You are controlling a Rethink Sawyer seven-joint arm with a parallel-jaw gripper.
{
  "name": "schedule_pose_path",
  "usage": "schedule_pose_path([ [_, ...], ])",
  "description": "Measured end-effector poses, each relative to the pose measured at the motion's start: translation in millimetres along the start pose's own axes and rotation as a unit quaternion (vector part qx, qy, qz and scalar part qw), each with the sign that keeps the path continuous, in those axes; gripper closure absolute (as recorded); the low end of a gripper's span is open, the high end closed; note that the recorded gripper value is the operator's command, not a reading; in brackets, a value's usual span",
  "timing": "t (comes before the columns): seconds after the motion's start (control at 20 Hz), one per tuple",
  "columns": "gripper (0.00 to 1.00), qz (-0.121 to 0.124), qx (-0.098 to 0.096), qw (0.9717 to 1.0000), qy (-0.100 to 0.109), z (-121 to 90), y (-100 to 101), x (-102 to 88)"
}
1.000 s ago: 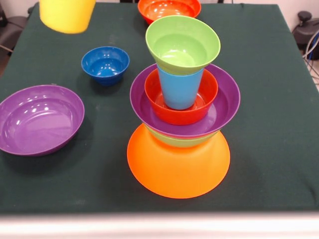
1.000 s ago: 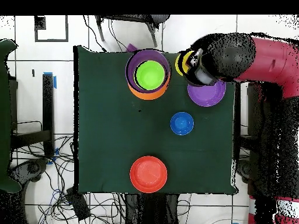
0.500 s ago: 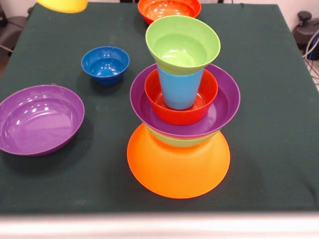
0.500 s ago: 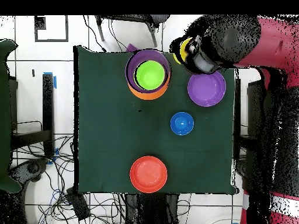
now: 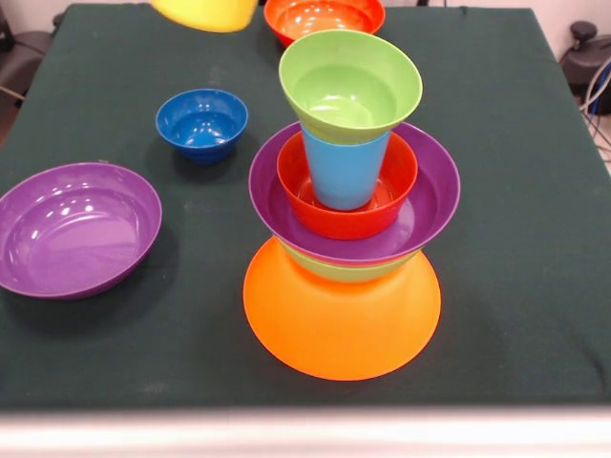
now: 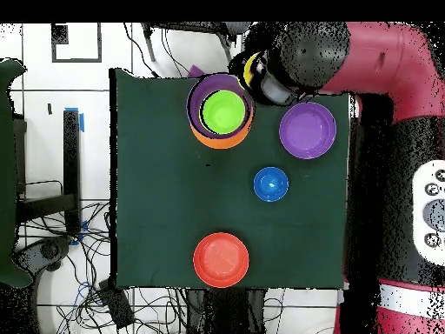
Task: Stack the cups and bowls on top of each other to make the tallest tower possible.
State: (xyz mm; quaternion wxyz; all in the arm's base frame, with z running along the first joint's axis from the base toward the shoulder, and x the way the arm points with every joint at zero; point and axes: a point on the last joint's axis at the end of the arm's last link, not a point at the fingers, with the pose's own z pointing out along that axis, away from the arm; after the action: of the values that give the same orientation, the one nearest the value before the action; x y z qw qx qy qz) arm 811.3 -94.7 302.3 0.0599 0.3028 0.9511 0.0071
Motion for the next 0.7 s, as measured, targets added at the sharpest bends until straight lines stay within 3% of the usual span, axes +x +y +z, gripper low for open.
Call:
schedule_pose_path([
  [0.3,1.0,-0.011,-0.011,0.9999,-0.004,-1.7,24.6,11.2],
  [0.7,1.0,-0.019,-0.012,0.9997,-0.014,0.1,38.3,18.6],
])
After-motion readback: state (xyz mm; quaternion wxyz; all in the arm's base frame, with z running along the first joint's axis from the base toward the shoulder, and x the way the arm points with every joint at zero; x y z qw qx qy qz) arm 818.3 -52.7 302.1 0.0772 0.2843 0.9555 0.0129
